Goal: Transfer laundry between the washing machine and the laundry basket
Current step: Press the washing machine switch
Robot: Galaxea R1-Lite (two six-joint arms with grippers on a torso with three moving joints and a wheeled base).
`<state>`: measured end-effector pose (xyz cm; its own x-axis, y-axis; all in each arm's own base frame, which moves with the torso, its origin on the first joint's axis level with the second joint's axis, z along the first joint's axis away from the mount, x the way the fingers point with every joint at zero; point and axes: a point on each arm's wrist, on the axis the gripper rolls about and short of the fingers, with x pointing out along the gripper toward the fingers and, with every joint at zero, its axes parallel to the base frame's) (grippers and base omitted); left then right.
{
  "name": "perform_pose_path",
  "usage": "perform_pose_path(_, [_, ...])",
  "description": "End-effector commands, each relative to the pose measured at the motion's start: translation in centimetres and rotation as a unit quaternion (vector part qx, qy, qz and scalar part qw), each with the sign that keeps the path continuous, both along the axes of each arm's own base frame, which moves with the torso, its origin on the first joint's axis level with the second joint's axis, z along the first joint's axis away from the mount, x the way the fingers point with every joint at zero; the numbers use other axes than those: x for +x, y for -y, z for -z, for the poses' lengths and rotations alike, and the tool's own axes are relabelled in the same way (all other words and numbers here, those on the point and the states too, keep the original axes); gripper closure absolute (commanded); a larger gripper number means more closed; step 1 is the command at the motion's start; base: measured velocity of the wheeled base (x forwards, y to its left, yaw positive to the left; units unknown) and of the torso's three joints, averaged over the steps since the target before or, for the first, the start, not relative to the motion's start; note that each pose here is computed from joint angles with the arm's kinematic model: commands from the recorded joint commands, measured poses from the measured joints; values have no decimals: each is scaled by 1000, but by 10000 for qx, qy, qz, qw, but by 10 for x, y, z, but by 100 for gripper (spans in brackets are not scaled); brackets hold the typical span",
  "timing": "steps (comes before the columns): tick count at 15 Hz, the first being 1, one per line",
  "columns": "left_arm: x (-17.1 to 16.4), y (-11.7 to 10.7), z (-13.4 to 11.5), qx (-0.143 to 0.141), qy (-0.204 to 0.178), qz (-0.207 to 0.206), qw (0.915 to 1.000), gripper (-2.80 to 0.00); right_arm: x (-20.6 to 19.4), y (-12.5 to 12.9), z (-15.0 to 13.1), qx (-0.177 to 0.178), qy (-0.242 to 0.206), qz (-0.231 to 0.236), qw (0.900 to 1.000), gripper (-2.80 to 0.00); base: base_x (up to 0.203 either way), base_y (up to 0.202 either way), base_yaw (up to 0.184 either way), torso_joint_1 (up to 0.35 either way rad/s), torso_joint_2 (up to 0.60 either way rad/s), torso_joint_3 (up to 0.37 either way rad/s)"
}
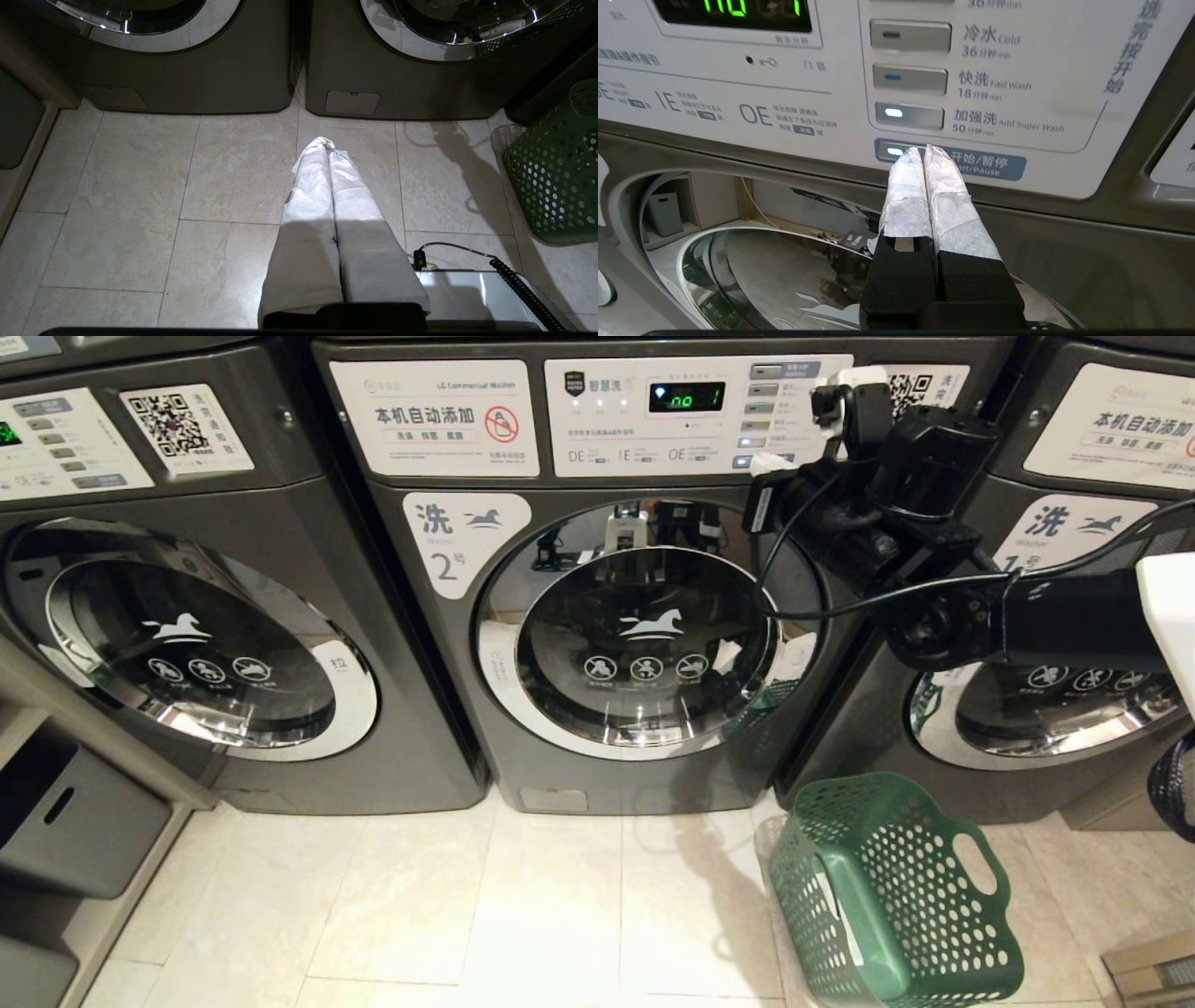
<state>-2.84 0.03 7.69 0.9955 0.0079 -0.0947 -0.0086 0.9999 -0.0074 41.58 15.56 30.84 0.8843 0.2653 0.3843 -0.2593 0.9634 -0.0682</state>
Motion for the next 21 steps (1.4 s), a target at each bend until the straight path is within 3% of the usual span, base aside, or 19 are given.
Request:
perform_pose_path(1, [0, 0, 0, -4, -1, 1, 10000, 0, 3, -1, 4, -19, -24, 9, 10000, 0, 0, 0, 0, 0, 0, 0])
perform_pose_path(21, [0, 0, 0, -3, -1, -15, 10000, 0, 17, -12, 15, -2, -13, -65, 10000, 0, 0, 0, 0, 0, 0, 0])
